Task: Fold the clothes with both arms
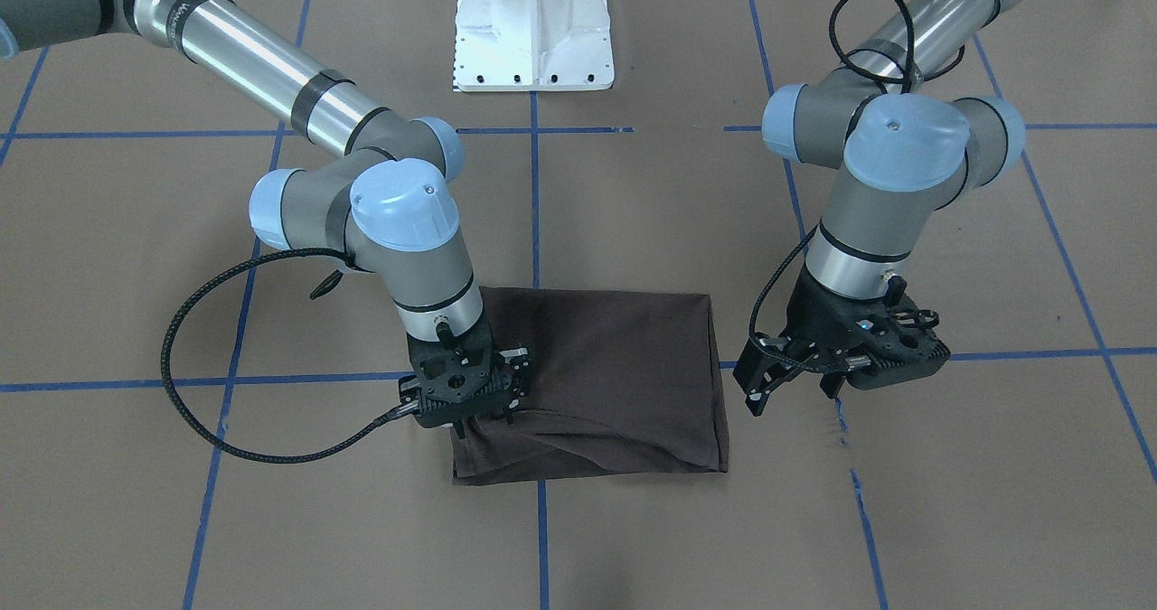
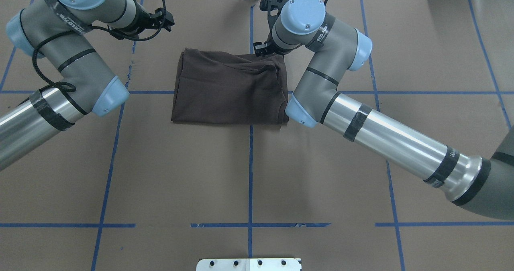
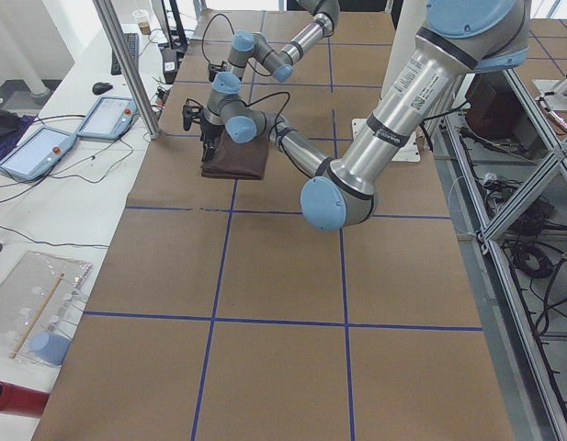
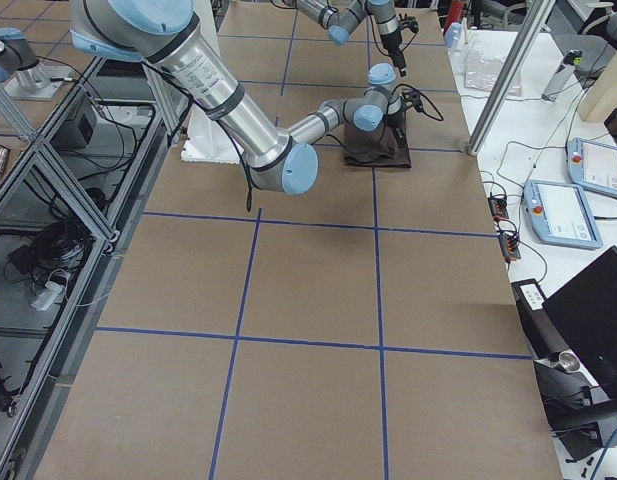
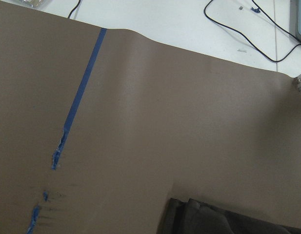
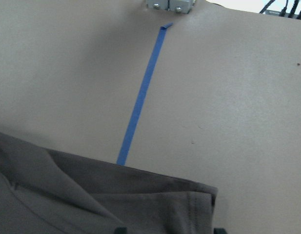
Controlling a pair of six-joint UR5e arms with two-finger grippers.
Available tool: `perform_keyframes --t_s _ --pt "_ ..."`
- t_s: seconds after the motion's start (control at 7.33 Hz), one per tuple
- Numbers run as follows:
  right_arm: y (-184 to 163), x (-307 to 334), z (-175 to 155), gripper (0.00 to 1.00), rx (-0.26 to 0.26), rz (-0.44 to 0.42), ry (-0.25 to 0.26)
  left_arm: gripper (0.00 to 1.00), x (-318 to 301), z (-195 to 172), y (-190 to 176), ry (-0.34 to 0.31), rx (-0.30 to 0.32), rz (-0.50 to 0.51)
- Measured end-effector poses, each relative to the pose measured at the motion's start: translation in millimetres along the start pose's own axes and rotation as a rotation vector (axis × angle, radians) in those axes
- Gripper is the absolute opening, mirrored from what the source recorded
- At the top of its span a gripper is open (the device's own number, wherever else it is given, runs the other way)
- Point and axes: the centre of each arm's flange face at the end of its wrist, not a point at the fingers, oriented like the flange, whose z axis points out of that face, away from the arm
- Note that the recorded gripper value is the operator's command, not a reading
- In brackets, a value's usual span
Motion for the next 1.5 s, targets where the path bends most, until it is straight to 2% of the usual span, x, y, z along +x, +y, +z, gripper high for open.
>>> perform_keyframes --t_s 0.14,0.41,0.55,0.68,0.82,1.09,1.36,1.5 --pt "-5.3 37.1 -2.0 1.00 -0.045 0.024 -0.009 1.00 -1.3 -8.4 1.0 0.013 0.005 0.008" --pt "-8.2 175.3 -30.3 1.00 -0.173 0.070 -0.020 1.00 -30.0 -36.7 6.8 0.044 -0.018 0.082" --pt "-5.8 246.3 -56.9 1.00 -0.226 0.056 -0.003 1.00 -56.5 -53.3 -8.0 0.030 -0.029 0.149" --pt "2.6 308.8 -86.8 1.00 -0.276 0.022 0.021 1.00 -91.3 -67.2 -31.0 -0.011 -0.040 0.219" --pt "19.1 367.5 -118.2 1.00 -0.326 -0.023 0.041 1.00 -131.9 -80.1 -55.0 -0.061 -0.048 0.292" --pt "65.0 478.3 -179.8 1.00 -0.417 -0.116 0.050 1.00 -232.6 -106.2 -95.0 -0.143 -0.082 0.458" --pt "122.0 571.4 -224.6 1.00 -0.467 -0.129 0.043 1.00 -361.3 -140.7 -115.2 -0.184 -0.137 0.595" --pt "146.9 600.7 -236.0 1.00 -0.477 -0.118 0.035 1.00 -420.6 -160.3 -115.7 -0.176 -0.166 0.622"
